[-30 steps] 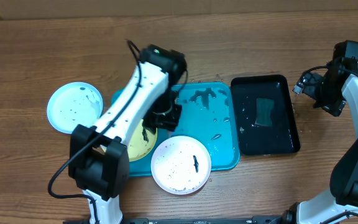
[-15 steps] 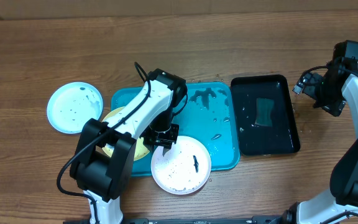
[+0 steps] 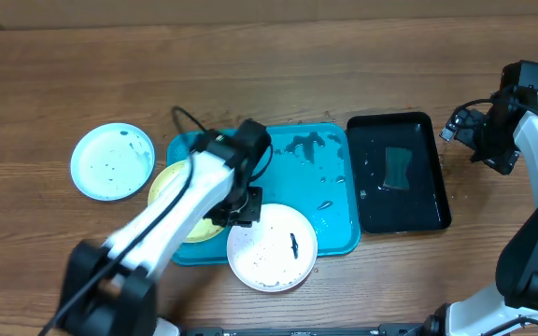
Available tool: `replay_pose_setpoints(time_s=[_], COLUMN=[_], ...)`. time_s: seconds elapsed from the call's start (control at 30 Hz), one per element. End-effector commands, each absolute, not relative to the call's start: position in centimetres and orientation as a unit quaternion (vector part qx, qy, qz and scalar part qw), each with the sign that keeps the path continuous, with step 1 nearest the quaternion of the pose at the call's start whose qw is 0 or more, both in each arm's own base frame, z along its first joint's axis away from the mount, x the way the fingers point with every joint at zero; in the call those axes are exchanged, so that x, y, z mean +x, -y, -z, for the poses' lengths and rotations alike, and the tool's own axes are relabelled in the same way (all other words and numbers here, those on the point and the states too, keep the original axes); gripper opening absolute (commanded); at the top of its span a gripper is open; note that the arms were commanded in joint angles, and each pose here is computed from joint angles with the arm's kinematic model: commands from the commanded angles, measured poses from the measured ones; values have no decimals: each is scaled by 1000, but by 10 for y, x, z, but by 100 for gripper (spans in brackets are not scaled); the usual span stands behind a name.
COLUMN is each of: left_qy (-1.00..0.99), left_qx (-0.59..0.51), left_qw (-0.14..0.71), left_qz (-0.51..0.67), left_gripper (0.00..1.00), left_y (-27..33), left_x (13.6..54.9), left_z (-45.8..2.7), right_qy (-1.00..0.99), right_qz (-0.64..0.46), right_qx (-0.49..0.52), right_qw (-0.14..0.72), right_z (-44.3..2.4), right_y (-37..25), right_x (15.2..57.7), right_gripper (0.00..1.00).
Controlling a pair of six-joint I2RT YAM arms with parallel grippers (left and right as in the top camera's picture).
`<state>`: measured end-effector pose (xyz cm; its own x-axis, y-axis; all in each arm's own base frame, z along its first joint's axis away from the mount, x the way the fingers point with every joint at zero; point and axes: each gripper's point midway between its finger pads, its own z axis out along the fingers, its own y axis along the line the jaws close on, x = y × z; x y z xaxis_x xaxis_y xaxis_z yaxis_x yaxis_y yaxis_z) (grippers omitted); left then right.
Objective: Clean dirty plates on tray and stack at the side
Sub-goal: 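Move the left gripper to the white speckled plate rim and grasp it, then slide the white plate toward the tray center with the left gripper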
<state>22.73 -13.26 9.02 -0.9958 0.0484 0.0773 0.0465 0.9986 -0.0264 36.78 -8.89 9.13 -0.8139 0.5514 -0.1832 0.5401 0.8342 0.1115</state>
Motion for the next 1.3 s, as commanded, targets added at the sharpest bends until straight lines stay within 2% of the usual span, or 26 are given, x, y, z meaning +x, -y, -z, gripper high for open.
replay_pose_setpoints(time_s=[0.0,0.07,0.17,0.4,0.87,1.0,1.27], left_qy=[1000,1000,1000,1000,999,999,998], left_qx=[4,8,25,29,28,28,27], left_qw=[-5,-16,-5,11,16,24,37], left_qz=[-24,-21,-4,-4,20,24,32], left_gripper=[34,36,36,25,22,17,17], left_y=[124,118,108,108,105,105,104], left_x=[219,214,202,197,203,203,201], left_z=[-103,-101,-86,-55,-39,-31,-23], right_qy=[-951,-951,-951,-951,-951,-951,-951], right_qz=[-30,-30,-30,-30,-30,-30,-30], right_qx=[286,286,286,286,286,286,286], right_qw=[116,116,116,116,116,116,116], right_z=[-99,-99,-99,-99,-99,-99,-99], right_y=[88,88,88,88,88,88,88], right_x=[373,373,373,373,373,373,373], right_gripper=[100,100,100,100,100,100,100])
